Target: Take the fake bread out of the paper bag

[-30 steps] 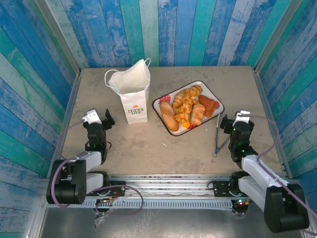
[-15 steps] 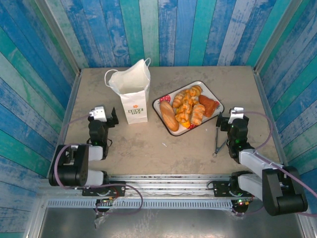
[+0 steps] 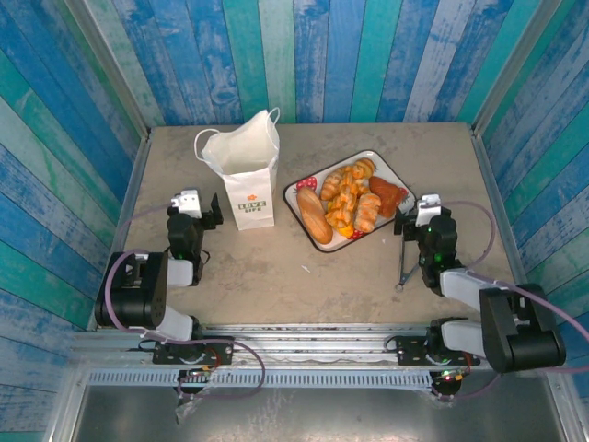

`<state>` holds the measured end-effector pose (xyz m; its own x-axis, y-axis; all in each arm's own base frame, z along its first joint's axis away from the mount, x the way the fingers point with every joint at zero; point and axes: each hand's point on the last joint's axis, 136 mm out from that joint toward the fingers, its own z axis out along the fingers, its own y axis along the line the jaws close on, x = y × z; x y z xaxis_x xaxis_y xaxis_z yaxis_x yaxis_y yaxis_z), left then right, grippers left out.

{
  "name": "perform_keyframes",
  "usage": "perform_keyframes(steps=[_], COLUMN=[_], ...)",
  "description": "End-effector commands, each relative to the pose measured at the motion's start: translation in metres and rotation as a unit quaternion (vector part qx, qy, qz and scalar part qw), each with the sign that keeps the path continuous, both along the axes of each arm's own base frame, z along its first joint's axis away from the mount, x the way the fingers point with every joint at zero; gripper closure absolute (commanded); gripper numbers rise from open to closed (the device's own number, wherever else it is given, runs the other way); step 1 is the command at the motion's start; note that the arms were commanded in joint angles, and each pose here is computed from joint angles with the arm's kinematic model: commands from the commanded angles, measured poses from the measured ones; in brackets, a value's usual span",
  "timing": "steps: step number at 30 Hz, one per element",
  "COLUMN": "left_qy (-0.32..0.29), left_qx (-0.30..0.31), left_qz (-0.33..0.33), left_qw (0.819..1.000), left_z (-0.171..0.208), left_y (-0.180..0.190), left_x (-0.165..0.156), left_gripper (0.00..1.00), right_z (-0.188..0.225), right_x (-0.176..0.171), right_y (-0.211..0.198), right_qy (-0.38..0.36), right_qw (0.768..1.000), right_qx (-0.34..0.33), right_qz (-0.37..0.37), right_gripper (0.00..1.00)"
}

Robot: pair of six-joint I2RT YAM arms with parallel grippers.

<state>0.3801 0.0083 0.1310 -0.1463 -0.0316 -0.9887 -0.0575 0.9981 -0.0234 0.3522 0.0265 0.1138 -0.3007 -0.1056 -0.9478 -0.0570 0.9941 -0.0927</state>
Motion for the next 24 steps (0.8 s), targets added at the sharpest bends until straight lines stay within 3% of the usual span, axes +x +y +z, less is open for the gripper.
perform_keyframes(steps=[1, 8, 12, 15, 24], left_qy=[0.004, 0.006, 0.006, 0.006, 0.006], left_qx=[0.006, 0.005, 0.005, 0.006, 0.006], left_qz=[-0.003, -0.004, -0.004, -0.003, -0.003], left_qw=[1.000, 1.000, 1.000, 1.000, 1.000], left_z=[-0.003, -0.004, -0.003, -0.004, -0.004], left_y=[-0.001, -0.001, -0.001, -0.001, -0.001], left_x=[0.004, 0.004, 0.004, 0.003, 0.003], left_gripper=[0.06, 0.06, 0.06, 0.06, 0.06], right_z=[0.016, -0.008, -0.012, -0.017, -0.016], right_x=[0.014, 0.025, 0.038, 0.047, 0.047], right_y=[0.014, 0.024, 0.015, -0.005, -0.005], right_qy=[-0.037, -0.019, 0.006, 0.030, 0.029], right_qw=[0.998, 0.996, 0.998, 1.000, 1.000], right_qx=[-0.017, -0.027, -0.015, 0.003, 0.002], right_qz=[0.047, 0.079, 0.058, 0.003, 0.004], right_gripper=[0.00, 0.00, 0.00, 0.00, 0.00])
